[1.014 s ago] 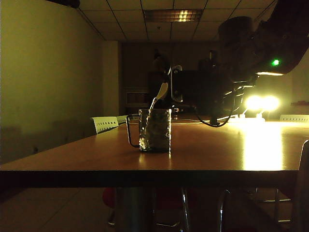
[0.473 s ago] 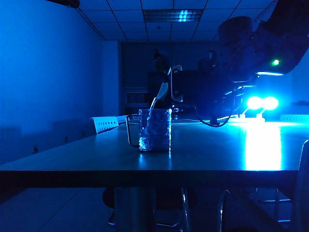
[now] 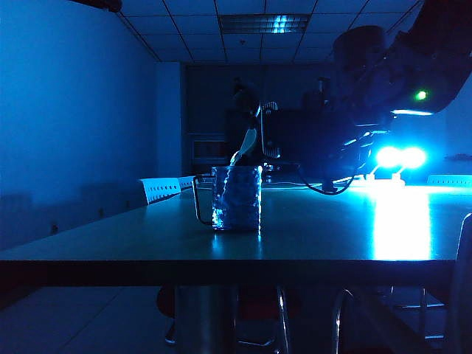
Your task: Pick up the black thermos cup, pour some water from it into the cup, and then put the thermos cup back on the table.
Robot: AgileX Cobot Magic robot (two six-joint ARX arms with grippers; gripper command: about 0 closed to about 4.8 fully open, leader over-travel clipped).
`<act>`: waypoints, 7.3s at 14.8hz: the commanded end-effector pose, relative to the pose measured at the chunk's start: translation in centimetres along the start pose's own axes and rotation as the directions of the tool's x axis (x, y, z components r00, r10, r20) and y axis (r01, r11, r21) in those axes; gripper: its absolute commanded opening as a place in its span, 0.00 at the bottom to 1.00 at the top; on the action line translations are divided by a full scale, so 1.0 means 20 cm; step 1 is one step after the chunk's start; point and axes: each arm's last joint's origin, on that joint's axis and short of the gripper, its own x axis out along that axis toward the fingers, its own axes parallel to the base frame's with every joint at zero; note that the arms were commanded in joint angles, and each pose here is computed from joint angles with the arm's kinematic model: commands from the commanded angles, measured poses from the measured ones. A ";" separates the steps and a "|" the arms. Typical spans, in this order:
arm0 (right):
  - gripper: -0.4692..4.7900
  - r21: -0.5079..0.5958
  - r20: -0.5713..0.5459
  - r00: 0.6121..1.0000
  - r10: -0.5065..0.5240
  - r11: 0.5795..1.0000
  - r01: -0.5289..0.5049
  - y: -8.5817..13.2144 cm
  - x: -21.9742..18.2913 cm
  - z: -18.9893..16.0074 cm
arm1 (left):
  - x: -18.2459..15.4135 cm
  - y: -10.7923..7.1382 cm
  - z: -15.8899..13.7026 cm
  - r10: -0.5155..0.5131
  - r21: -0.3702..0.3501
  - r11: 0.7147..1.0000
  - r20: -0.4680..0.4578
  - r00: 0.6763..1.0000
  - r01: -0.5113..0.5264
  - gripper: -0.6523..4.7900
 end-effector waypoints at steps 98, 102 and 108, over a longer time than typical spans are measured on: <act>0.08 0.966 0.249 0.956 0.159 0.034 -0.257 -0.75 -0.89 -0.35 | -0.04 -0.02 0.16 -0.159 0.074 0.985 0.084 0.984 0.153 0.11; 0.08 0.983 0.149 0.977 -0.152 0.132 -0.130 -0.60 -1.26 -0.30 | -0.04 -0.02 0.15 -0.152 0.076 0.986 0.081 0.985 0.146 0.11; 0.08 1.000 -0.014 0.992 -0.126 0.012 0.016 -0.11 -1.45 -0.31 | 0.01 -0.01 0.03 -0.082 0.068 0.995 0.101 0.991 0.076 0.11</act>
